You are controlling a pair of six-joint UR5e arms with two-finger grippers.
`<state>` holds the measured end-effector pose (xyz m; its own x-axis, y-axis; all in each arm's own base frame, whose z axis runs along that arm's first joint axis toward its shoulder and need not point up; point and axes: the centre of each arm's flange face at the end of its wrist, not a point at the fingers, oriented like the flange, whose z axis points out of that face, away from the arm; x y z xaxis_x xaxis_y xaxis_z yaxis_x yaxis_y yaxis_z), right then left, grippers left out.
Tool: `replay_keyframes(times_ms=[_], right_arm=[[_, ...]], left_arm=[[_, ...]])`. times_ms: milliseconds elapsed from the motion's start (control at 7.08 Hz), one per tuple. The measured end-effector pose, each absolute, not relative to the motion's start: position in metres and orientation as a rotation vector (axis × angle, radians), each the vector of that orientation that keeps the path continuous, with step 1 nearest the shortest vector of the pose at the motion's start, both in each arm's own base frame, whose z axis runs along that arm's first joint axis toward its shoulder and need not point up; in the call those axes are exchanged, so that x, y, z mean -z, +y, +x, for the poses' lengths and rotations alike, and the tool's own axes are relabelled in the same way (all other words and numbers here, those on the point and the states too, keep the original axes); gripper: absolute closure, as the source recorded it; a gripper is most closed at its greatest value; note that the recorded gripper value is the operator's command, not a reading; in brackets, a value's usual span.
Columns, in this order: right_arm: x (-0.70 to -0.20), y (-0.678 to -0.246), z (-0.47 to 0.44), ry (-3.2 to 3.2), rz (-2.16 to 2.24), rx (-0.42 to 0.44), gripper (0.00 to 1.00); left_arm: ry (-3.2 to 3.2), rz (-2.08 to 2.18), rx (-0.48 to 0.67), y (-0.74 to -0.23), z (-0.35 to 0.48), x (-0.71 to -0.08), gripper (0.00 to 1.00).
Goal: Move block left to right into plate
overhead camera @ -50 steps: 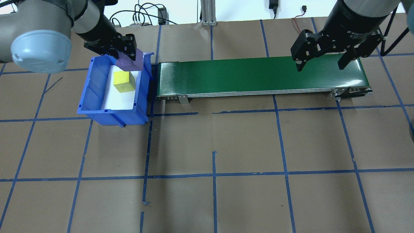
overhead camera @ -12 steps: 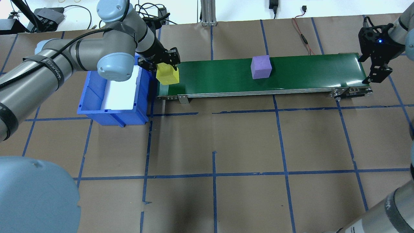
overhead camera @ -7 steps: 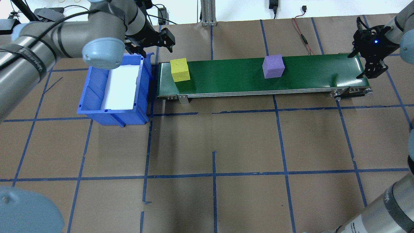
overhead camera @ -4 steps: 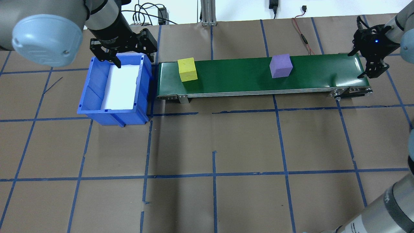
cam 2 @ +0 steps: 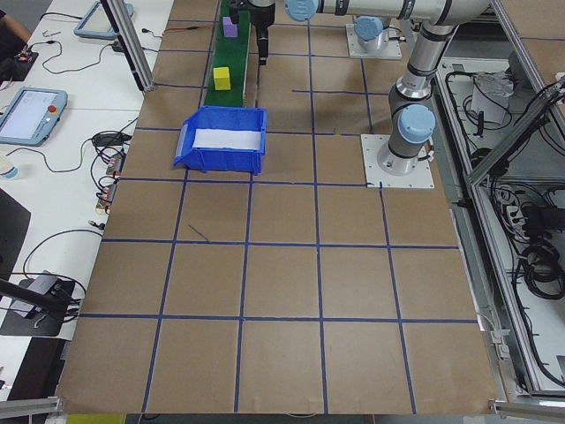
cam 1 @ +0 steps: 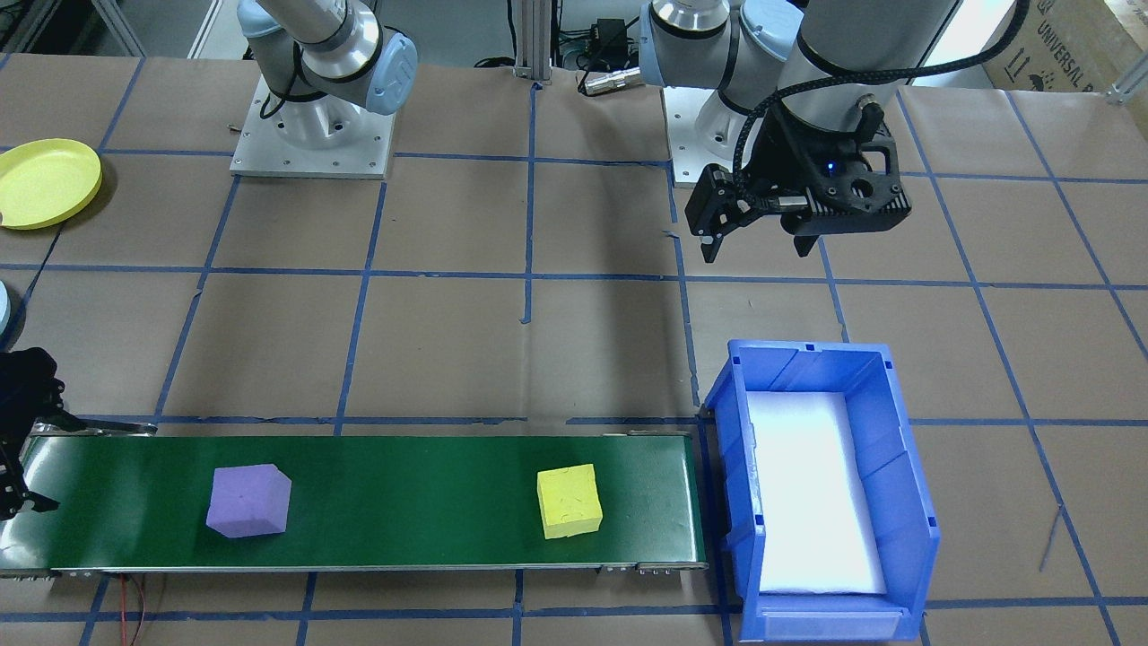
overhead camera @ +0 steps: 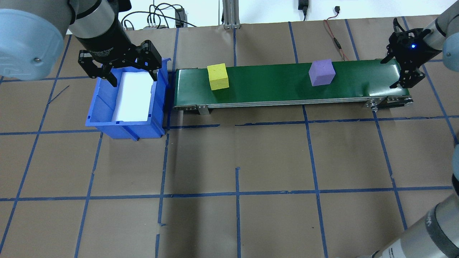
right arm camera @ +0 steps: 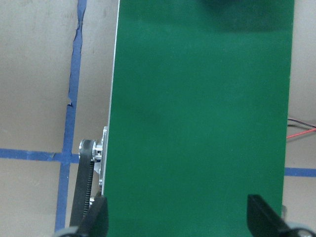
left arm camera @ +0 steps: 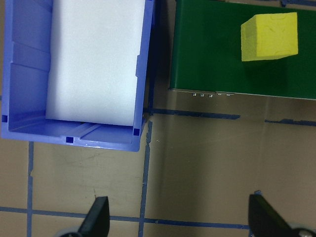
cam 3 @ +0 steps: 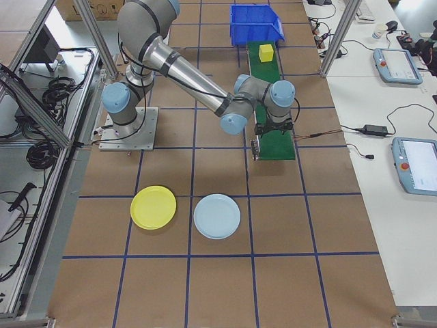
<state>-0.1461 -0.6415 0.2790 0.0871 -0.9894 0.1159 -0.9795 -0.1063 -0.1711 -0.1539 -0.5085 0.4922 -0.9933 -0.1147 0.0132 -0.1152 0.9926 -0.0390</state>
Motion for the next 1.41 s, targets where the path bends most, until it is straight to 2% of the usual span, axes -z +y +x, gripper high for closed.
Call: replay_keyframes(times_ms=[847, 1412], right_arm=[[-0.291, -0.656, -0.105, 2.11, -2.23, 0.352, 0.0], [-0.277, -0.667, -0.1, 2.131, -2.159, 0.404, 0.0]], left_arm=[[-3.143, 0.209, -0.044, -0.507, -0.145, -0.492, 0.0], [-3.138, 0.211, -0.041, -0.508, -0.145, -0.491, 0.0]])
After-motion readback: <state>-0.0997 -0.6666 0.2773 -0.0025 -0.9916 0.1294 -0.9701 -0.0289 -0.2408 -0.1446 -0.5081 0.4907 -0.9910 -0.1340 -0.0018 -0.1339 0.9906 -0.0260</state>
